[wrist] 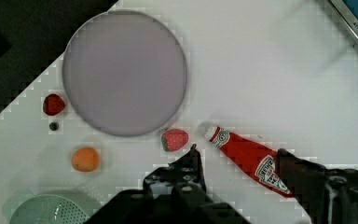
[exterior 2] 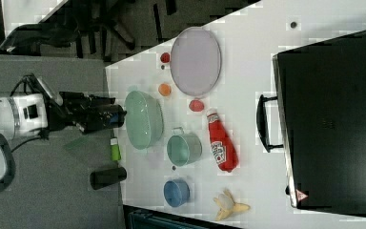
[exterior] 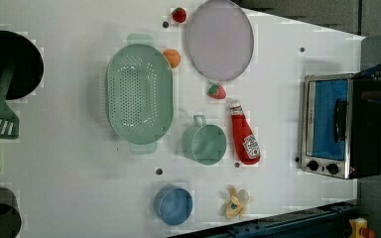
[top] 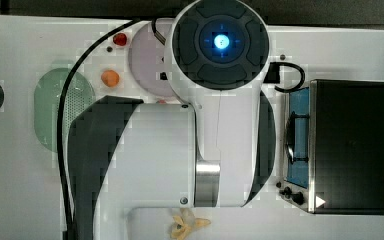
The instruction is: Flap open oven.
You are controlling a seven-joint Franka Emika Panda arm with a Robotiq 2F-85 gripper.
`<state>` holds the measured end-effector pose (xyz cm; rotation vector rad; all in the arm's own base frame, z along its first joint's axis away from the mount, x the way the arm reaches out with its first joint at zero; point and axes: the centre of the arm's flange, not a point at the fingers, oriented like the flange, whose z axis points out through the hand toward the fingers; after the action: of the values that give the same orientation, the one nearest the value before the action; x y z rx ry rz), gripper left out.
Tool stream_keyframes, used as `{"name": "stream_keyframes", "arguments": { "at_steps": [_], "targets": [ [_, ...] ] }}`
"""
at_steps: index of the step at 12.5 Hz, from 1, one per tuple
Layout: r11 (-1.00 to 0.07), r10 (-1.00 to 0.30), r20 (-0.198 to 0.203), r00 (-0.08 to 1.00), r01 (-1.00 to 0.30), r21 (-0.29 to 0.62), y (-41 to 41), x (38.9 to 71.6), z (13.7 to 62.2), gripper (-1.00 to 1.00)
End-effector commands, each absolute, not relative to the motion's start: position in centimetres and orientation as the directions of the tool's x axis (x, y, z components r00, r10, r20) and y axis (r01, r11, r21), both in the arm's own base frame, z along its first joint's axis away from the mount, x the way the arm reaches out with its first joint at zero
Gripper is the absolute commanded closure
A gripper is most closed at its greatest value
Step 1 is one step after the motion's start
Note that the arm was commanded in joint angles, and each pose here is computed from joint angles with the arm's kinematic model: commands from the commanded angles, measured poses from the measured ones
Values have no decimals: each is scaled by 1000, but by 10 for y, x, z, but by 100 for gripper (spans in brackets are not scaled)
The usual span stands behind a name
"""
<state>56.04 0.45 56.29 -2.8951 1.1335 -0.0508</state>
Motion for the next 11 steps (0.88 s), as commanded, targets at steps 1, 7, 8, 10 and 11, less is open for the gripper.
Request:
{"name": "stream_keyframes", "arguments": {
  "at_steps": [1, 7, 8, 10, 11],
  "targets": [
    [-596, -803, 5, 596, -803, -15, -31, 450, 601, -59],
    [-595, -803, 5, 595, -803, -15, -31, 450, 601, -90],
    [-596, -803, 4, 596, -803, -15, -31, 450, 601, -65],
    [-595, -803, 3, 595, -803, -13, -31, 450, 600, -15],
    [-595, -804, -1, 595, -804, -9, -32, 449, 598, 9]
  ]
}}
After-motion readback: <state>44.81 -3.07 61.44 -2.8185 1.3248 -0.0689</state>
